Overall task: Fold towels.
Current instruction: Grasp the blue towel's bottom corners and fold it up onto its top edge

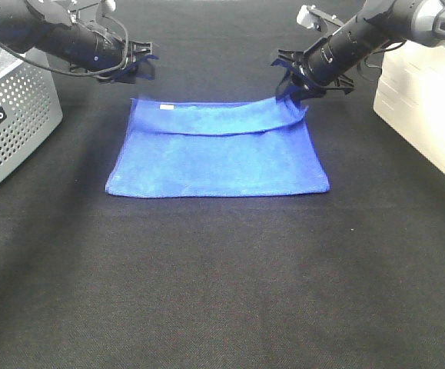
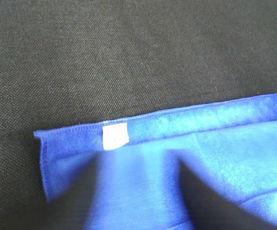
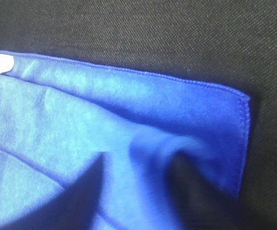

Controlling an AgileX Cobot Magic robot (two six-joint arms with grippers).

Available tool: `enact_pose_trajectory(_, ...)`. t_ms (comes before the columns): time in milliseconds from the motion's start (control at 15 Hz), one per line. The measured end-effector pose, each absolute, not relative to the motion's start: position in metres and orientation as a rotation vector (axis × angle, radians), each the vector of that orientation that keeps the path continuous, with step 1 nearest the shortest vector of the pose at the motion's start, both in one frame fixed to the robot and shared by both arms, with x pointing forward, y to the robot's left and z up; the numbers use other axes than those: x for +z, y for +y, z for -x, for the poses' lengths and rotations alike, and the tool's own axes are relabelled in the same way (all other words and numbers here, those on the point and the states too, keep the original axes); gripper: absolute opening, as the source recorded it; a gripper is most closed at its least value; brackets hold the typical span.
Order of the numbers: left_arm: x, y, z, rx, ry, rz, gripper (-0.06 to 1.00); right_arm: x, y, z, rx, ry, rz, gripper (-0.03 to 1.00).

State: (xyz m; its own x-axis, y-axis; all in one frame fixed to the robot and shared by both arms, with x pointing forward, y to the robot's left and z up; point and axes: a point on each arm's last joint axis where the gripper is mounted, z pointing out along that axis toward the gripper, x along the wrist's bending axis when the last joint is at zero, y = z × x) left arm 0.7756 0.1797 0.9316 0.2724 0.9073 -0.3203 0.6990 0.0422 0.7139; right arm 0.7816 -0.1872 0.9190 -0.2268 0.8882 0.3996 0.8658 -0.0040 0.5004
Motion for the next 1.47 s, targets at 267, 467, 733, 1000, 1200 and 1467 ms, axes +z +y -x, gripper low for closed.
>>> enact_pose_trajectory(267,0.937,0.178,-0.769,0.256,1.474,-1.790,0.69,0.934,-0.192,-0.769,0.891,2.335,-1.886,0.78)
enact_pose_trajectory(467,0.952,0.176,-0.752,0.106,1.485,-1.905,0.66,0.952,-0.197,-0.758,0.802,2.384,-1.954,0.79)
enact_pose_trajectory(733,0.940,0.180,-0.739,-0.026,1.667,-1.937,0.58,0.952,-0.196,-0.750,0.768,2.467,-1.998,0.79)
enact_pose_trajectory(1000,0.930,0.190,-0.703,-0.084,1.825,-1.941,0.55,0.951,-0.202,-0.726,0.656,2.507,-2.049,0.79)
enact_pose_trajectory(1200,0.943,0.205,-0.663,0.052,1.888,-1.851,0.55,0.941,-0.233,-0.691,0.713,2.398,-2.201,0.79)
enact_pose_trajectory(1467,0.909,0.213,-0.637,0.038,1.996,-1.825,0.58,0.910,-0.246,-0.662,0.779,2.395,-2.227,0.79)
